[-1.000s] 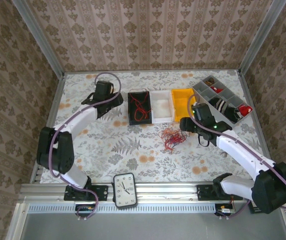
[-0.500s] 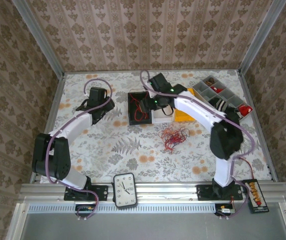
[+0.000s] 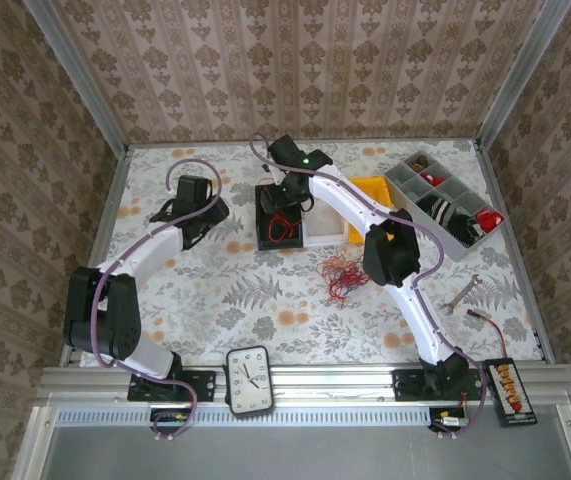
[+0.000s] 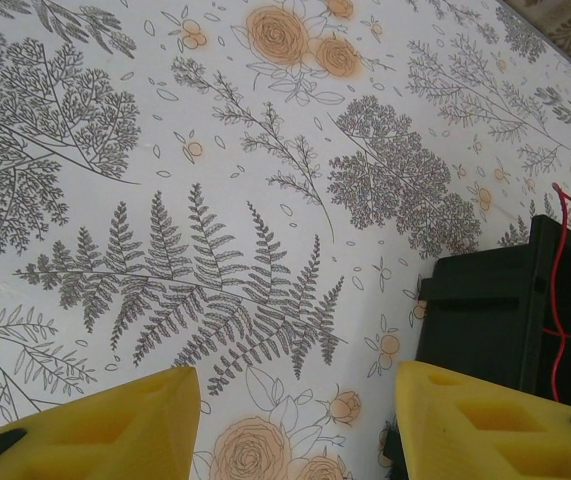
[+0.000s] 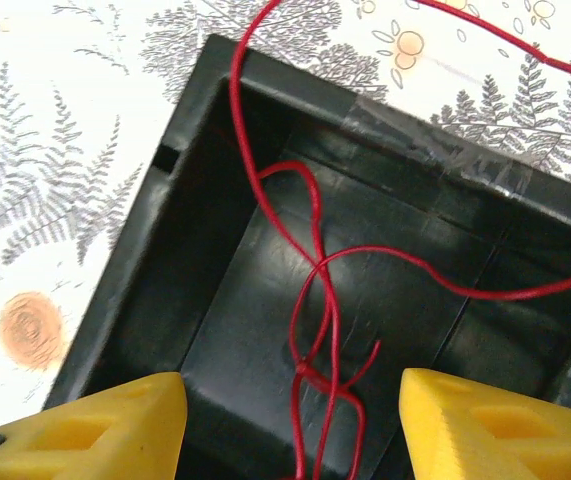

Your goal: Untangle the cables

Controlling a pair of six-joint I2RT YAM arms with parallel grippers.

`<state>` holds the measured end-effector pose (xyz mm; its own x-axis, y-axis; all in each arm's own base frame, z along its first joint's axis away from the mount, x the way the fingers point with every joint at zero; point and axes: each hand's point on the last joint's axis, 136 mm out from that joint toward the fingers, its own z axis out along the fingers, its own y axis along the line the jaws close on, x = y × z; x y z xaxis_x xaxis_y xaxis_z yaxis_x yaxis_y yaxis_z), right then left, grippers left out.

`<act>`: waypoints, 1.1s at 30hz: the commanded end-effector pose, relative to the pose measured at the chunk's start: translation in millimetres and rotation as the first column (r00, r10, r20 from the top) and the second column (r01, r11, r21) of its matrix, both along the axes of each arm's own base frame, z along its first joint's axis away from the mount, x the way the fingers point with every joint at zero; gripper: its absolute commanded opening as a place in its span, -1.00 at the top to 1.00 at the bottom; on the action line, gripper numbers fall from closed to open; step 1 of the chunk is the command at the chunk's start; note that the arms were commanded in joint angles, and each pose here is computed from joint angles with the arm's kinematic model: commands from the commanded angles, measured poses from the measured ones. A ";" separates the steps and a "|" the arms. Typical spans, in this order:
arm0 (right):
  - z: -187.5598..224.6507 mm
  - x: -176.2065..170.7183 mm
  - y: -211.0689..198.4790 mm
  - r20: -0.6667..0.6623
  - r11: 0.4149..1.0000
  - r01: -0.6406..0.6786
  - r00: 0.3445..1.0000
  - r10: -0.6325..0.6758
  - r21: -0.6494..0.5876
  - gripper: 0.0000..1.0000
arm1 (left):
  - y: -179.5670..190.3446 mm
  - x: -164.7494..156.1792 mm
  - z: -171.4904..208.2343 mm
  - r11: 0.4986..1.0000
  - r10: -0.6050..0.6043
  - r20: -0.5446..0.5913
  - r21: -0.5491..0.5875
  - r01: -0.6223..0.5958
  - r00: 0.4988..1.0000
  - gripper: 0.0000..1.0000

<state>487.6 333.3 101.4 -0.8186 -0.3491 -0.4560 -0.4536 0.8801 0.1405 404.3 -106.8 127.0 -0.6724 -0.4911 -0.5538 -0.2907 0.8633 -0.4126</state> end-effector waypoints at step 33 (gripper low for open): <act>34.2 27.7 13.1 0.195 0.998 -0.007 0.981 -0.005 0.061 1.00 | -21.2 19.5 0.8 0.999 -0.048 -0.054 -0.028 0.047 0.997 -0.06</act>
<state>512.0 341.1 60.6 -0.7924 -0.3411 -0.5057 -0.4446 0.8906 0.0959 420.4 -124.9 116.7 -0.7220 -0.4903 -0.4881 -0.2942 0.8562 -0.4247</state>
